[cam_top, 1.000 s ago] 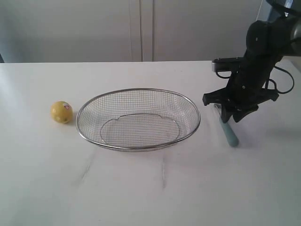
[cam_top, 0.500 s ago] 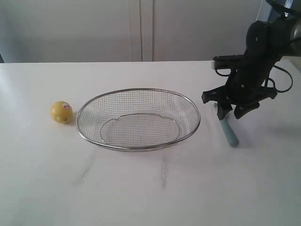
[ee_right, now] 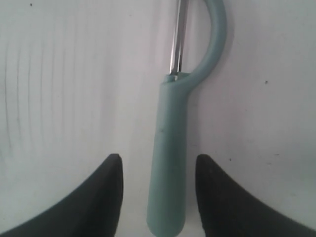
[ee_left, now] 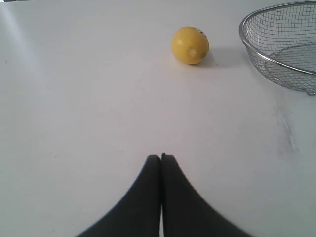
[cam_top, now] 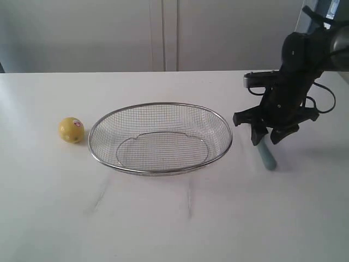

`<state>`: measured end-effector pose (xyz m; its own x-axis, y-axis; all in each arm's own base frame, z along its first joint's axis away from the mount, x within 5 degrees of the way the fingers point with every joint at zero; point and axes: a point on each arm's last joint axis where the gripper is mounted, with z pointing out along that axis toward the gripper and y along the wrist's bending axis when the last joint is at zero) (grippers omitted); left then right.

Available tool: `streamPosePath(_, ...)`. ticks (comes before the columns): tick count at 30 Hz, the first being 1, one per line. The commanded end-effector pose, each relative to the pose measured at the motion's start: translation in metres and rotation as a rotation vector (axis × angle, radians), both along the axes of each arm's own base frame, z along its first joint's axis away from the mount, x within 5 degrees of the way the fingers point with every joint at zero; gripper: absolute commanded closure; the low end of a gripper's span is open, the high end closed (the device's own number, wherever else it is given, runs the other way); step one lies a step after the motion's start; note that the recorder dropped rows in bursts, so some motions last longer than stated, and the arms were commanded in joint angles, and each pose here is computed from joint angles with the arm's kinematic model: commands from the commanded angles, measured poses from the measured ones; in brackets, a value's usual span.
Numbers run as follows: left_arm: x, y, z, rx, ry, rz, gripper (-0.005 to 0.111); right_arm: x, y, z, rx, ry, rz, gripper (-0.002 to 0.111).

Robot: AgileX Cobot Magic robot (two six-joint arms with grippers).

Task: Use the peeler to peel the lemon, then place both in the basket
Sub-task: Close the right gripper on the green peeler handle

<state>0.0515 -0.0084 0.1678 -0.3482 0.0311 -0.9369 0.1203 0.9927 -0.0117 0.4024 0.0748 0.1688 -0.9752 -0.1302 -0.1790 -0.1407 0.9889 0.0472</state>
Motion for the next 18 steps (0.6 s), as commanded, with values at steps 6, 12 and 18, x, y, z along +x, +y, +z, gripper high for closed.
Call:
streamPosePath(6, 0.0, 0.0, -0.001, -0.006, 0.002, -0.006, 0.107, 0.004, -0.002, -0.018, -0.007, 0.035, -0.003, 0.064)
streamPosePath(12, 0.0, 0.0, -0.001, -0.006, 0.002, -0.006, 0.107, 0.004, -0.002, -0.022, -0.009, 0.045, -0.003, 0.064)
streamPosePath(18, 0.0, 0.0, -0.001, -0.006, 0.002, -0.006, 0.107, 0.004, -0.002, -0.023, -0.009, 0.046, -0.003, 0.064)
